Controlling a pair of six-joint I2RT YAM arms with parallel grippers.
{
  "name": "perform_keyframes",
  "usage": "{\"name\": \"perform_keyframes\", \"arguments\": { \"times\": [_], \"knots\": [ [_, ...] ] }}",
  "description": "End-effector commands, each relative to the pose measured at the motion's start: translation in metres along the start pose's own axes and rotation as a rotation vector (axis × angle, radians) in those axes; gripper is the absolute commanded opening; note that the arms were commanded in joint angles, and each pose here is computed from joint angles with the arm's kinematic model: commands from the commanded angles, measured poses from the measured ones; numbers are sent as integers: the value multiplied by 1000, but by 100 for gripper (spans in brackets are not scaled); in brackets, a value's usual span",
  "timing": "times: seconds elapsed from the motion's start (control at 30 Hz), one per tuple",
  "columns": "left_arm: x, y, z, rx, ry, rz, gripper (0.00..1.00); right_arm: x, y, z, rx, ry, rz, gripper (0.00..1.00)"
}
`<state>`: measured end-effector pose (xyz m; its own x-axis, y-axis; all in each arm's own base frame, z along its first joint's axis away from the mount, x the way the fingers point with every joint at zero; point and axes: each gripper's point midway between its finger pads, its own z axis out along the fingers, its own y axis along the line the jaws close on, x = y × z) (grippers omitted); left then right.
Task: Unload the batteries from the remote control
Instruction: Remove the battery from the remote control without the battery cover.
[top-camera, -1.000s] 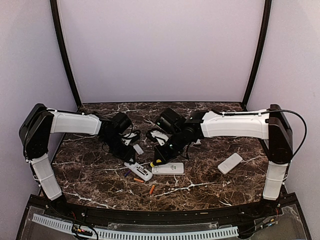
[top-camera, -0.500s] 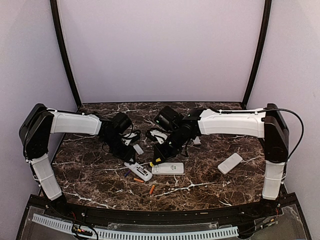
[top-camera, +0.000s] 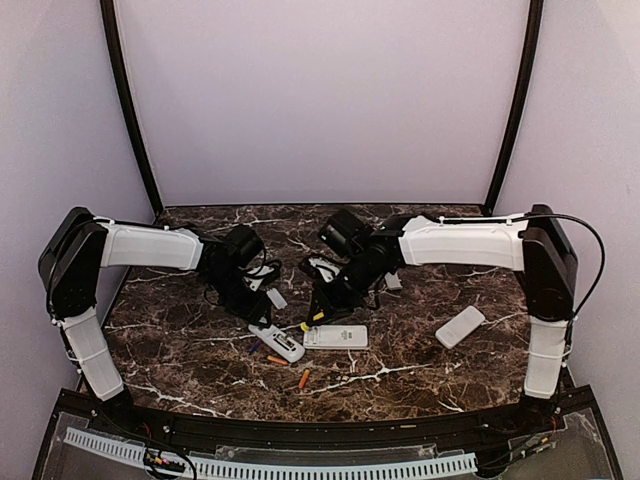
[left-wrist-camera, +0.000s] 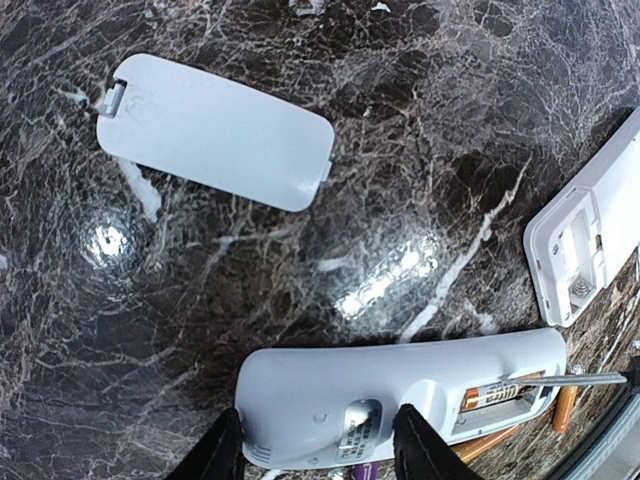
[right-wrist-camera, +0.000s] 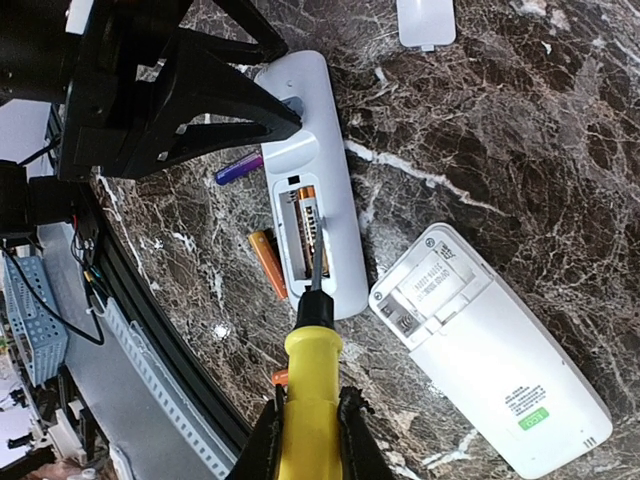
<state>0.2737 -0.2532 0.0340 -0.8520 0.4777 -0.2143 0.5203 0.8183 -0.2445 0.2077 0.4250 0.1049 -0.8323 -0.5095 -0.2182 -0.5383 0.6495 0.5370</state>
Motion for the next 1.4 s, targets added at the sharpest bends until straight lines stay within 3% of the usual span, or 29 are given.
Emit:
{"name": "perform_keyframes", "arguments": {
  "times": [0.0,0.27,0.73,1.13,1.37],
  "knots": [
    [17,1,4,-19,51,13,49,12,-7,30,-72,49,60,0],
    [17,4,5,-36,55,10,49,1,-1,17,-136,10,73,0],
    [10,6,-5,-64,17,-2,51,-6,3,-38,67,-200,-33,0],
    [-19,-2,-50,-70,-152,5,67,31,28,-23,134,-146,-97,0],
    [-36,-21,-51,33,-167,1,68,46,29,-11,154,-116,-76,0]
  ]
}}
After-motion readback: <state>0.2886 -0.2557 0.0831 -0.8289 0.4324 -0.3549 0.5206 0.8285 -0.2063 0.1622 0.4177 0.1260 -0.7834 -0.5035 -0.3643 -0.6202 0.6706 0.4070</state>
